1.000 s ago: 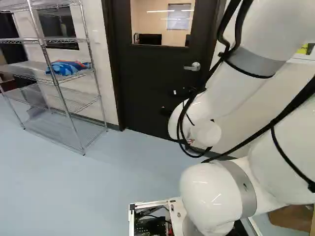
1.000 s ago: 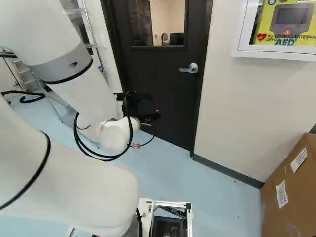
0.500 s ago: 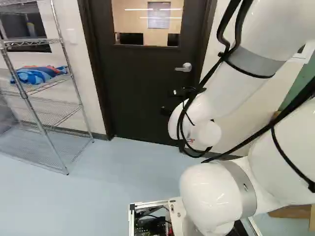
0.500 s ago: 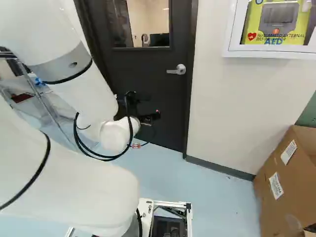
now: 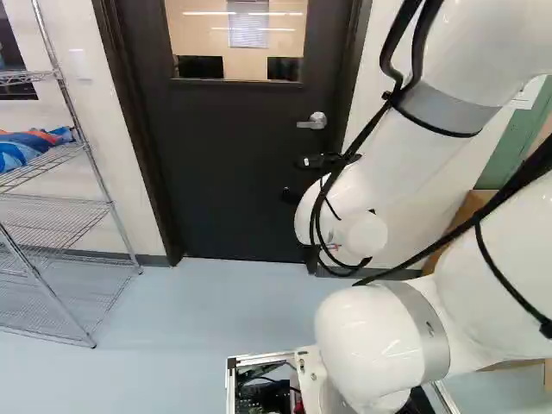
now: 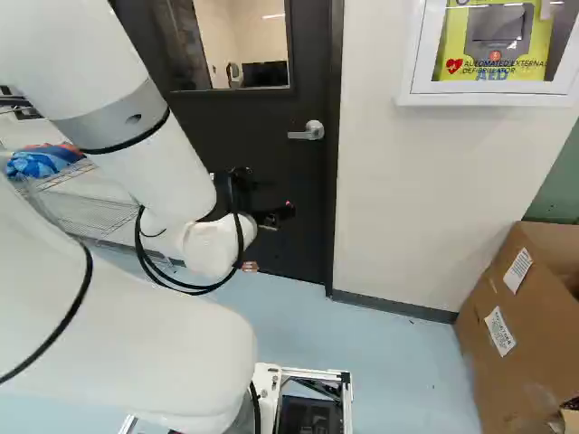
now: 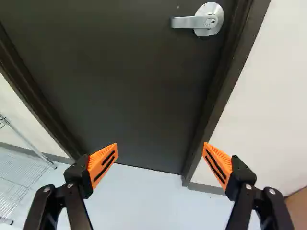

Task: Open the door and move inside

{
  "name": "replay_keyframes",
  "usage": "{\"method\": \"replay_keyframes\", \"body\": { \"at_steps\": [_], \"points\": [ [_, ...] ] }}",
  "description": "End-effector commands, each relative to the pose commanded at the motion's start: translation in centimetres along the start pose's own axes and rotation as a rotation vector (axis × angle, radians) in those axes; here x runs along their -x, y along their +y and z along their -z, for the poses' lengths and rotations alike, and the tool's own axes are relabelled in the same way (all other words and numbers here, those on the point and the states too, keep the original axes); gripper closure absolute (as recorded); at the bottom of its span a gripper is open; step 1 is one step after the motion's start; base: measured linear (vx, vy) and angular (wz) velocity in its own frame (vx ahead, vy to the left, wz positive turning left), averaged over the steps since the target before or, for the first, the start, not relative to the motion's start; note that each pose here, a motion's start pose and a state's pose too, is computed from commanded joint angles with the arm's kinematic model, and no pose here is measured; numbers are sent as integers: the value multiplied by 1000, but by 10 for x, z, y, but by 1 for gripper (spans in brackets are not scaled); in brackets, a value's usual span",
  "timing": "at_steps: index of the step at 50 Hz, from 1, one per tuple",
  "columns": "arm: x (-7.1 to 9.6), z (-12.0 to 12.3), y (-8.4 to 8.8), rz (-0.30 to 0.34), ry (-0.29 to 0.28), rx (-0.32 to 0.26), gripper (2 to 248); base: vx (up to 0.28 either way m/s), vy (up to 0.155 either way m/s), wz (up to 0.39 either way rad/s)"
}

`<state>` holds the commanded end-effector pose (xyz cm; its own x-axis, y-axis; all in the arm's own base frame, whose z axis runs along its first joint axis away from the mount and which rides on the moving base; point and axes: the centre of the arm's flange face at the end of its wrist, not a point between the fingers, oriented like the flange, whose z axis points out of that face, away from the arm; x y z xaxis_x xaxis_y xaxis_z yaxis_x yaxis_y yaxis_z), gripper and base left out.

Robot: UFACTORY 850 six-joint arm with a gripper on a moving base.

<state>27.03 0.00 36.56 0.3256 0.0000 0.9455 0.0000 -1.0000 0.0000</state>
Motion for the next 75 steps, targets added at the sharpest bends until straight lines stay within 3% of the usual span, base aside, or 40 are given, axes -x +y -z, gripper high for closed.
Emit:
{"method": "replay_keyframes", "body": {
  "at_steps": [23,48,75],
  "points": [
    [0,0,0,0,0,0,3,123,95,-21],
    [-1,0,0,0,2,0,3,3,3,0],
    [-35,-20,0,0,62,0,3,0,0,0]
  ]
}}
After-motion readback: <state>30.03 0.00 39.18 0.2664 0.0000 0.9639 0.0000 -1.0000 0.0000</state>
